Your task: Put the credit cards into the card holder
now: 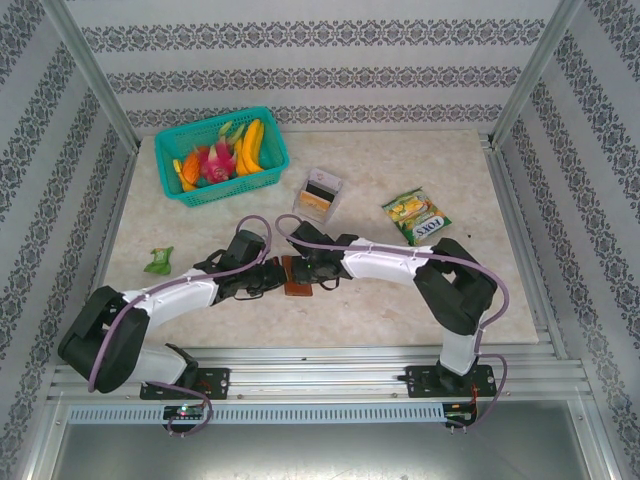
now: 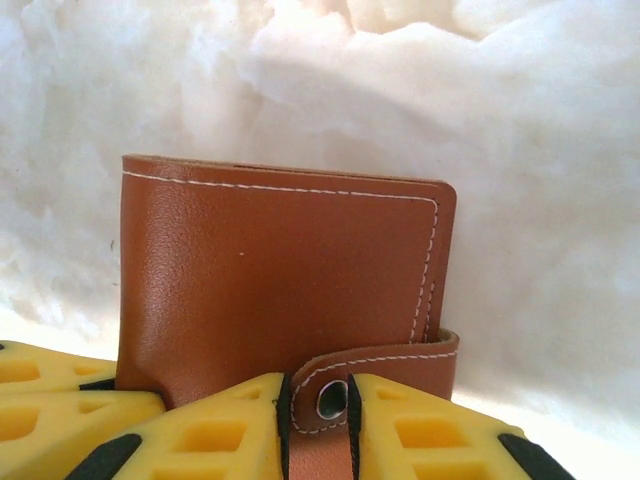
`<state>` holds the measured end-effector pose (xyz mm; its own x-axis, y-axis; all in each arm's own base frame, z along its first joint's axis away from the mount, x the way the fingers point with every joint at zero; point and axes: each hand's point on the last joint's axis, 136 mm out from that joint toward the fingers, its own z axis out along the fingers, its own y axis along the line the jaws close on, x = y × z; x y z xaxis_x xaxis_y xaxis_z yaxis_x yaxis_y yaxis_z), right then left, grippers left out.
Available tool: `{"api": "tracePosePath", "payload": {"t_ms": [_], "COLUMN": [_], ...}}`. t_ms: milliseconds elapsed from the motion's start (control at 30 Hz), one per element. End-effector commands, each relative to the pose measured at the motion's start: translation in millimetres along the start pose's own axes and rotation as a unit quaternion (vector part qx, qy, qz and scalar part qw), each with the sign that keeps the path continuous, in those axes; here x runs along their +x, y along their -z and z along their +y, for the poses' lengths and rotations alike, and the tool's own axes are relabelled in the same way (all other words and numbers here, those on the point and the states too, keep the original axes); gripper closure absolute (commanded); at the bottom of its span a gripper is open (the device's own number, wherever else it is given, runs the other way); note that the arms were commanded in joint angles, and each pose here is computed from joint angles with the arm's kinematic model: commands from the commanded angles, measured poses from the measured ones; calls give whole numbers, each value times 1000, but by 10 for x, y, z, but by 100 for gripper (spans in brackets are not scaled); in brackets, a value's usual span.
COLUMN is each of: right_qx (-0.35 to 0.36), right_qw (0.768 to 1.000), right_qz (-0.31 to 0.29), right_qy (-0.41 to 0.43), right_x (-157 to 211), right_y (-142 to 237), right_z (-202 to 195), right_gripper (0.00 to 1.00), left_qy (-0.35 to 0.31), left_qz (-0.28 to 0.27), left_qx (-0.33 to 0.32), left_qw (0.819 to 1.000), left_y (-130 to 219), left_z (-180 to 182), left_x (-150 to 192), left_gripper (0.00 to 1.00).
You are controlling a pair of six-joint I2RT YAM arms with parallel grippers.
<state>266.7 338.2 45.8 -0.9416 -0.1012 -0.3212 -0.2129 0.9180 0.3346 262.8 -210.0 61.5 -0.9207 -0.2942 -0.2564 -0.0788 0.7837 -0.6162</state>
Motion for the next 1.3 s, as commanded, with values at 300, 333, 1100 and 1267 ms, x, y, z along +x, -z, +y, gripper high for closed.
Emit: {"api": "tracePosePath", "payload": {"t_ms": [300,333,1100,1267], "right_qx": [99,88,-33,-92], "right_qw": [995,996,998,994], "right_qz": [-1,-4,-37,-58], "right_qy": [-33,-29,-35,-19], "right_x": [53,45,-206,-302], "right_y": [51,54,443,817], "right_z": [-618,-579,-278,-79], "right_gripper": [81,81,100,99], "left_qy": [-16,-18,-27,-29], "left_qz": [-8,-7,-10,-27], "left_qx": [-6,-4,-47,-39], "left_qw": [1000,1000,998,998], "left_y": [40,40,51,78], "left_z": [-32,-46,17,-80], "left_x": [-28,-34,-123,-228], "left_gripper": [100,100,65,49]}}
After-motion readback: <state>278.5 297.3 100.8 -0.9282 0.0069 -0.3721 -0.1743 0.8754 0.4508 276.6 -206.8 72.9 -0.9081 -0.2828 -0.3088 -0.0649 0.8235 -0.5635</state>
